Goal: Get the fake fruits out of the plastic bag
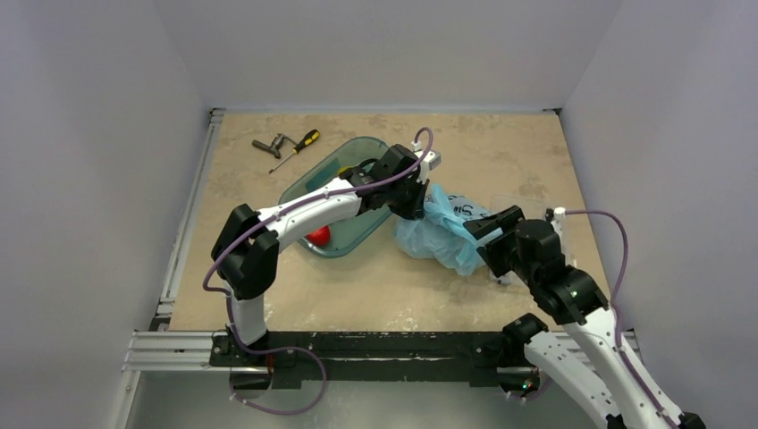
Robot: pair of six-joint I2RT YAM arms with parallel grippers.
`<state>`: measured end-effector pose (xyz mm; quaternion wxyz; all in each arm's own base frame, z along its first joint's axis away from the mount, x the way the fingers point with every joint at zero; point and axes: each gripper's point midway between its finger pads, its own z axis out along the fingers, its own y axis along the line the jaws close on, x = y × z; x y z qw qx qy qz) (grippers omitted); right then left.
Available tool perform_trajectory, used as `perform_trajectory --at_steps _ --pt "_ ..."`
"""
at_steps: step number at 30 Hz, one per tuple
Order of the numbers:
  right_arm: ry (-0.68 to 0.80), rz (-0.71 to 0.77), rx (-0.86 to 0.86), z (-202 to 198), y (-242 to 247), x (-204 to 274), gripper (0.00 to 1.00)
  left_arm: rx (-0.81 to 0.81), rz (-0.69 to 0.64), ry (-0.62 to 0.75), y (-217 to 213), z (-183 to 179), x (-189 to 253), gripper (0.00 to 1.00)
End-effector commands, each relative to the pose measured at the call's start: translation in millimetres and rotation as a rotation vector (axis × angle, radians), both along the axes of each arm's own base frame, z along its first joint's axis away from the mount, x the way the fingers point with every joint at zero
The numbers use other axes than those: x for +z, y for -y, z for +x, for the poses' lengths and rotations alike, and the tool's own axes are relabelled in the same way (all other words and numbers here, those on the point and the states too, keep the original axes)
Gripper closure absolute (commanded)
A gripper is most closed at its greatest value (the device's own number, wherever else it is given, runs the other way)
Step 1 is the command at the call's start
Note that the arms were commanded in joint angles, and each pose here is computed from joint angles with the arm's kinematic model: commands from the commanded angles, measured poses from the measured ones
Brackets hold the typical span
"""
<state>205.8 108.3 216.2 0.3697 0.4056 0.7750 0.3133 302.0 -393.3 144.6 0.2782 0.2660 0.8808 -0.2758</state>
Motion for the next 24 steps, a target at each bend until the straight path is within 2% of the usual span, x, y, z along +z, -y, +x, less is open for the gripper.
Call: perform_trajectory --at_steps 1,5,8,11,14,18,24 --pt "-0.038 0.104 -0.064 13.9 -9.8 -16.1 0.26 -0.009 -0.041 0.069 3.1 1.9 28.6 1.00" --pt "-0.024 0.112 -0.188 23.1 6.2 -23.0 0.30 -0.008 -0.038 0.088 2.3 -0.1 33.0 1.00" --pt "0.023 0.099 -0.275 29.5 21.6 -28.7 0.47 -0.015 -0.040 0.101 4.5 -4.7 37.1 1.00" --pt "0.032 0.106 -0.271 34.8 18.3 -37.0 0.54 -0.021 -0.037 0.126 5.1 -9.0 43.1 1.00" --pt "0.006 0.090 -0.270 36.8 16.7 -45.3 0.55 -0.033 -0.050 0.144 7.3 -16.1 53.0 1.00" --pt "0.011 0.078 -0.255 42.2 12.9 -46.1 0.46 -0.045 -0.075 0.160 7.6 -23.5 64.0 1.00" --pt "0.031 0.077 -0.294 50.1 16.9 -45.1 0.46 -0.041 -0.093 0.173 7.5 -28.6 68.4 1.00"
